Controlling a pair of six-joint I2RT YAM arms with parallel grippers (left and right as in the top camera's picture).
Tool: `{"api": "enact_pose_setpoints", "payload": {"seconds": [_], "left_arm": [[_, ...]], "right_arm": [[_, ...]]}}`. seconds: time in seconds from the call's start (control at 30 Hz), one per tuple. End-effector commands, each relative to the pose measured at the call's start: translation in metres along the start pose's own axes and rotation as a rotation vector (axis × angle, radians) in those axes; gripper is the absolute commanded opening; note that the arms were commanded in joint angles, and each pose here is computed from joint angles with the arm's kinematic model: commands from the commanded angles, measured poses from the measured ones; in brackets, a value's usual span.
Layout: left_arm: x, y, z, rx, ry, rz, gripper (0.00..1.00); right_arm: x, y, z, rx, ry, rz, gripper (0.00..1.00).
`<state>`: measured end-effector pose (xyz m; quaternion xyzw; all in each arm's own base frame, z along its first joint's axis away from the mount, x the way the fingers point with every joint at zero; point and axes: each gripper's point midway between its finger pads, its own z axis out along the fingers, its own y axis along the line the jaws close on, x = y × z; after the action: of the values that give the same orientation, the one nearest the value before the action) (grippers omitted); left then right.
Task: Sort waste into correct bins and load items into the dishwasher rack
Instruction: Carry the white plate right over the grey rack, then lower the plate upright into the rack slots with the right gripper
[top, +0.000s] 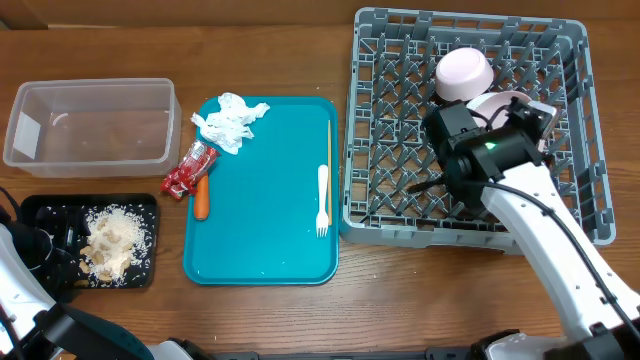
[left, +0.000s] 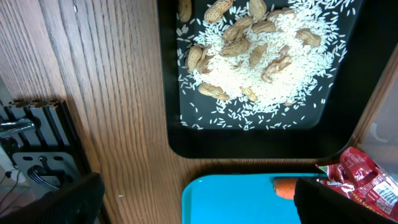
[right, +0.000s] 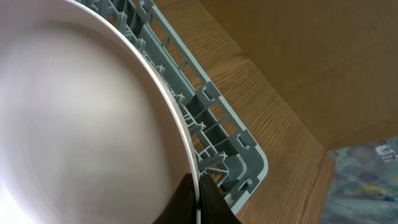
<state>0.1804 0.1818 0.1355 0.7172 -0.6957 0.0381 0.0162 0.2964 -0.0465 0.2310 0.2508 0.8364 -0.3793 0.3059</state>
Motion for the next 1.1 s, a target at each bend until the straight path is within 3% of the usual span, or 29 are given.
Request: {"api": "enact_pose_setpoints", "payload": {"seconds": [0.0, 0.2, 0.43, 1.07], "left_arm": [[0.000, 0.000, 0.002, -0.009, 0.003, -0.011, 1.00], [0.000, 0.000, 0.002, -0.009, 0.003, -0.011, 1.00], [0.000, 0.000, 0.002, -0.007, 0.001, -0.011, 1.00], [0.000, 0.000, 0.002, -0.006, 0.001, -0.011, 1.00]], "right_arm": [[-0.001, 0.009, -0.008, -0.010, -0.041, -0.031, 0.04], [0.003, 0.022, -0.024, -0.057, -0.074, -0.077, 0.04], [-0.006, 0.010, -0.025, 0.012, -0.134, -0.161, 0.04], [0.010, 0.016, -0.024, -0.037, -0.050, -0.188, 0.06]]}}
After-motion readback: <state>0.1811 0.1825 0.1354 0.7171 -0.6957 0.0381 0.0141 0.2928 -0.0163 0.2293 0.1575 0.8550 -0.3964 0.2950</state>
